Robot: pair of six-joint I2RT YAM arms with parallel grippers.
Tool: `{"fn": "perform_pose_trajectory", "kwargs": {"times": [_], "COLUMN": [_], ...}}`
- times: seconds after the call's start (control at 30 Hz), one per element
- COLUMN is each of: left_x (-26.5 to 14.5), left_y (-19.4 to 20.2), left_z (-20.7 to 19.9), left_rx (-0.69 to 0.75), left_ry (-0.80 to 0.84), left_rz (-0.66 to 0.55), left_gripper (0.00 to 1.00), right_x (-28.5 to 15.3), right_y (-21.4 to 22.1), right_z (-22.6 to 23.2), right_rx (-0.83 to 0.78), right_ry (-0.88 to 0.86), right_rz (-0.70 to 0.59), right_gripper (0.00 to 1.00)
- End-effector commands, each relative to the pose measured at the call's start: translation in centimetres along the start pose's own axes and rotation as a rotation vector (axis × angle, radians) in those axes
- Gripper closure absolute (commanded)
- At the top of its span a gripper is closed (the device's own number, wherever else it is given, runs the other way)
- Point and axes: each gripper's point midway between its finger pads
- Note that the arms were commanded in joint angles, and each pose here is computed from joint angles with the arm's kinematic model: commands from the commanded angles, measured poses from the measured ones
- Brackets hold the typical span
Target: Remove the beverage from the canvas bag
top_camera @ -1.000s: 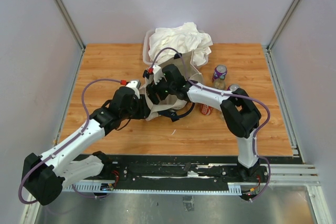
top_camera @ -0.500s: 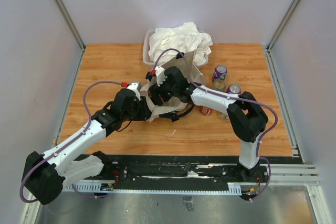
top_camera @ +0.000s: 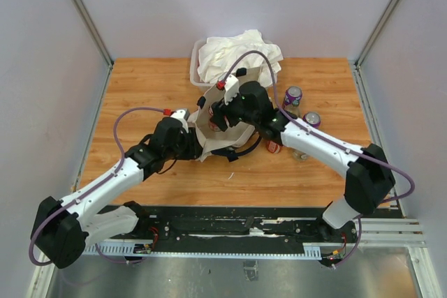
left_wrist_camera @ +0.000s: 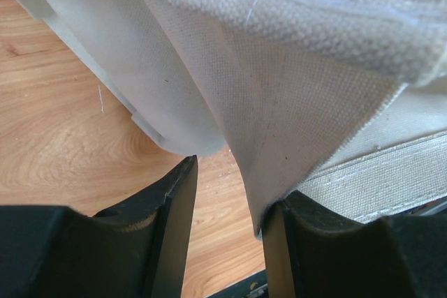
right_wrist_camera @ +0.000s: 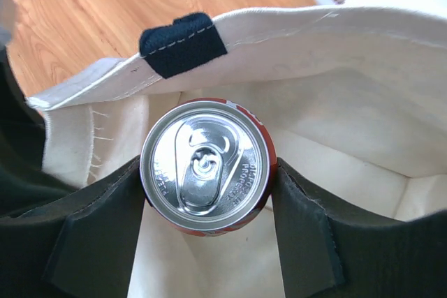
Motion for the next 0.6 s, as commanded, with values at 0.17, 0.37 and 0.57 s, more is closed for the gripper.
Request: {"fn": "perform_pose_trajectory", "kwargs": {"times": [0.17,0.37,0.57], "left_x": [0.7,0.6,0.8], "left_y": [-1.4,-3.8,-5.6], "left_z": [0.8,0.7,0.8], "left_rx": [0.018,0.037,0.049], "left_ry": [-0.064,-0.099,-0.139], "left_rz": [-0.059,-0.130,-0.178], "left_gripper": [0.55,0.53,0.49], "right_x": [-10.6,-17.1,-20.0], "right_y": [-9.3,-6.3,-0.5], "right_z": [-3.3,-5.5,-4.8], "right_rx": [-0.078,-0.077,-0.011], "right_ry": [0.238,0.425,0.476], "right_rz": [-0.289,-0.216,-0.115], "right_gripper": [0.99,0.99,0.99]}}
Point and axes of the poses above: each gripper's point midway between its finger pads, its own x axis out along the fingers, its own z axis along the line the jaws close on, y = z × x, and after that the axes turned 7 degrees about -x, right-handed
